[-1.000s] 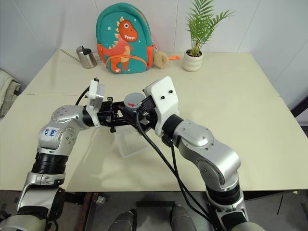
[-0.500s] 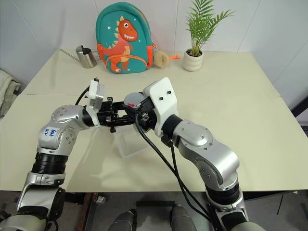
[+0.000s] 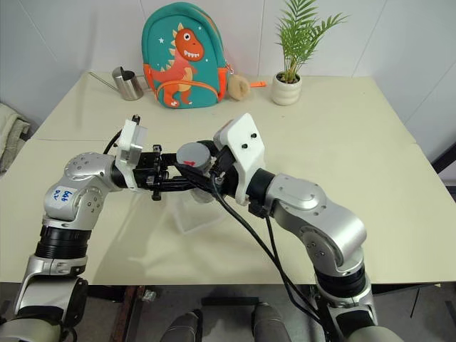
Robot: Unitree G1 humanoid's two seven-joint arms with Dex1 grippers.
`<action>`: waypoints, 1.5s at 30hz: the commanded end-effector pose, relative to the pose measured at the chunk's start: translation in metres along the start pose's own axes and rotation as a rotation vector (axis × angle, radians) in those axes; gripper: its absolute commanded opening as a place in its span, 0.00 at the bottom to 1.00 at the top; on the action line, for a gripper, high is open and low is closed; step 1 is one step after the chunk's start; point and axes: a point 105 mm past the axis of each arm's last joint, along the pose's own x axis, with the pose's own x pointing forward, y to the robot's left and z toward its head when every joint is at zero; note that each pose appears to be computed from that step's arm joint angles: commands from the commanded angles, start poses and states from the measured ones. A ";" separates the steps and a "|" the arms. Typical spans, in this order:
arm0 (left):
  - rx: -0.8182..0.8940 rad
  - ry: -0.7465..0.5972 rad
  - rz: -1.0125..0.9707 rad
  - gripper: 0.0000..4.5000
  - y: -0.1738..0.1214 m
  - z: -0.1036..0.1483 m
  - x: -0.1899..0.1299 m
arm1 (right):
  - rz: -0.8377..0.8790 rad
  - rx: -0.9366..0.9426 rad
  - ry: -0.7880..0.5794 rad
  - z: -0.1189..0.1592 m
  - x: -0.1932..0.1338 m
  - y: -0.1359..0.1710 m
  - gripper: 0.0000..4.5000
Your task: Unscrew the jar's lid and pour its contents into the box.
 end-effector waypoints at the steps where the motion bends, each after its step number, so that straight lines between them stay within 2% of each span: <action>1: 0.005 -0.005 0.003 0.43 0.002 0.002 -0.008 | 0.222 -0.059 -0.102 0.027 -0.004 0.030 0.57; 7: -0.028 -0.006 -0.079 0.43 0.002 -0.001 -0.012 | 0.407 -0.066 -0.112 0.031 -0.009 0.041 0.57; 22: 0.003 0.003 -0.145 0.43 0.006 0.005 -0.009 | 0.379 -0.081 -0.109 0.029 -0.001 0.029 0.57; 25: 0.009 0.003 -0.154 0.43 0.004 0.006 -0.009 | 0.348 -0.085 -0.091 0.027 0.000 0.024 0.81; 28: 0.006 0.005 -0.174 0.43 0.001 0.007 -0.009 | 0.321 -0.104 -0.093 0.027 0.001 0.020 0.99; 45: 0.048 0.007 -0.188 0.43 -0.005 0.009 -0.008 | 0.269 -0.106 -0.097 0.028 0.010 0.009 0.99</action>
